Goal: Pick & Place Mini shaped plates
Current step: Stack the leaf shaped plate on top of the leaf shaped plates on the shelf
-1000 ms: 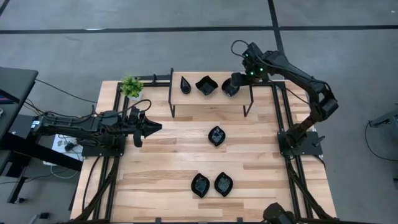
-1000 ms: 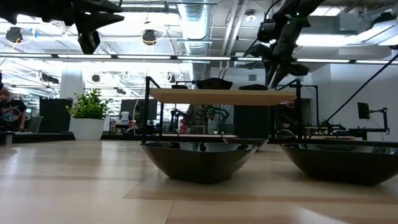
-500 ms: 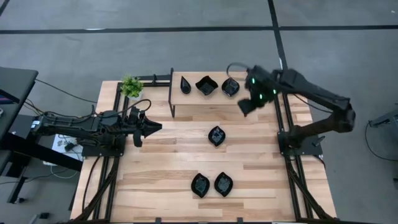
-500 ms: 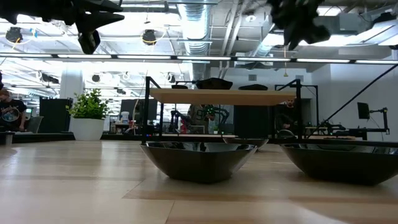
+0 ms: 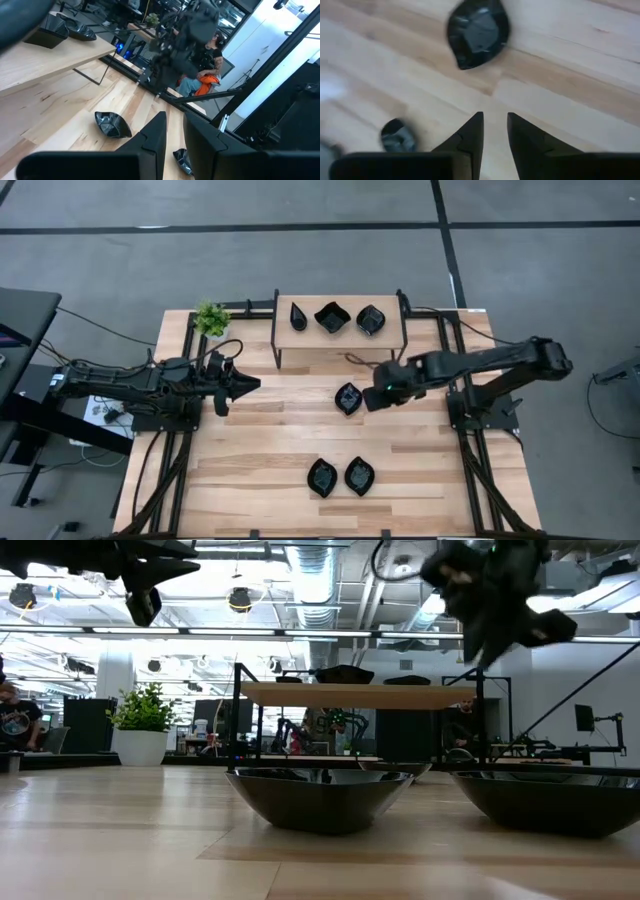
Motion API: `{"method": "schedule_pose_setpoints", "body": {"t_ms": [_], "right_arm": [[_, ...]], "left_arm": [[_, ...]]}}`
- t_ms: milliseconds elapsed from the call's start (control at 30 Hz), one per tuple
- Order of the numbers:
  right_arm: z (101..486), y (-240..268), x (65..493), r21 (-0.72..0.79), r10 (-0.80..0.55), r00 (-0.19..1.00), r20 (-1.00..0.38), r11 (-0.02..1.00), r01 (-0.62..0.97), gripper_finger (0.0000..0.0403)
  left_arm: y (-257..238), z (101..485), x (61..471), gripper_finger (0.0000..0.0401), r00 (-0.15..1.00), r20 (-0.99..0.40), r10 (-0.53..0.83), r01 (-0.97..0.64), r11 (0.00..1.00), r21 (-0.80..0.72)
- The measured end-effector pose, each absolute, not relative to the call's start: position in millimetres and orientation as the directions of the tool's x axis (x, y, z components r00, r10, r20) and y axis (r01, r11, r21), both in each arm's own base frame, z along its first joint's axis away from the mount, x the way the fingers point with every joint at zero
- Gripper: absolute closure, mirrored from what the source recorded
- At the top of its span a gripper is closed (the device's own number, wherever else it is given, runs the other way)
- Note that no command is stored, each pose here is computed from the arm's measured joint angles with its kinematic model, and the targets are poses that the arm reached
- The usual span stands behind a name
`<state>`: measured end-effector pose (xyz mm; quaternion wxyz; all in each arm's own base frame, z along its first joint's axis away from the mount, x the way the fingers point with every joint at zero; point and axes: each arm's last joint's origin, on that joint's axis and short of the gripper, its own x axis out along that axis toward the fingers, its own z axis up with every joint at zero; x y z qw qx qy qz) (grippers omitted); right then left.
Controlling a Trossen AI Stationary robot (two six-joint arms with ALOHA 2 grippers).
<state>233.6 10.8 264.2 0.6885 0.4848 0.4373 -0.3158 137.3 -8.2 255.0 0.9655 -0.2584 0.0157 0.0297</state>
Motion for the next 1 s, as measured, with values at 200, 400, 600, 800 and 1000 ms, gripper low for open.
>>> {"method": "schedule_pose_setpoints", "body": {"t_ms": [200, 400, 600, 800, 1000], "right_arm": [[239.5, 12.5, 242.8, 0.310, -0.042, 0.331, -0.943, 0.259, 0.915, 0.0310], [220.9, 13.0, 268.9, 0.352, -0.074, 0.377, -0.923, 0.233, 0.907, 0.0284], [194.4, 13.0, 289.7, 0.338, -0.097, 0.359, -0.928, 0.184, 0.923, 0.0252], [177.6, 11.9, 295.0, 0.292, -0.150, 0.304, -0.941, 0.097, 0.951, 0.0238], [165.6, 11.7, 303.2, 0.302, -0.172, 0.307, -0.936, 0.055, 0.952, 0.0240]], "left_arm": [[-8.2, 255.0, 137.3, 0.0335, 0.998, -0.046, 0.049, -0.065, 0.865, -0.498], [-8.1, 255.1, 137.3, 0.0335, 0.998, -0.045, 0.049, -0.065, 0.865, -0.498], [-8.2, 255.1, 137.3, 0.0335, 0.998, -0.045, 0.049, -0.065, 0.865, -0.498], [-8.1, 255.1, 137.3, 0.0335, 0.998, -0.045, 0.049, -0.065, 0.865, -0.498], [-8.2, 255.0, 137.3, 0.0335, 0.998, -0.046, 0.048, -0.064, 0.865, -0.498]]}}
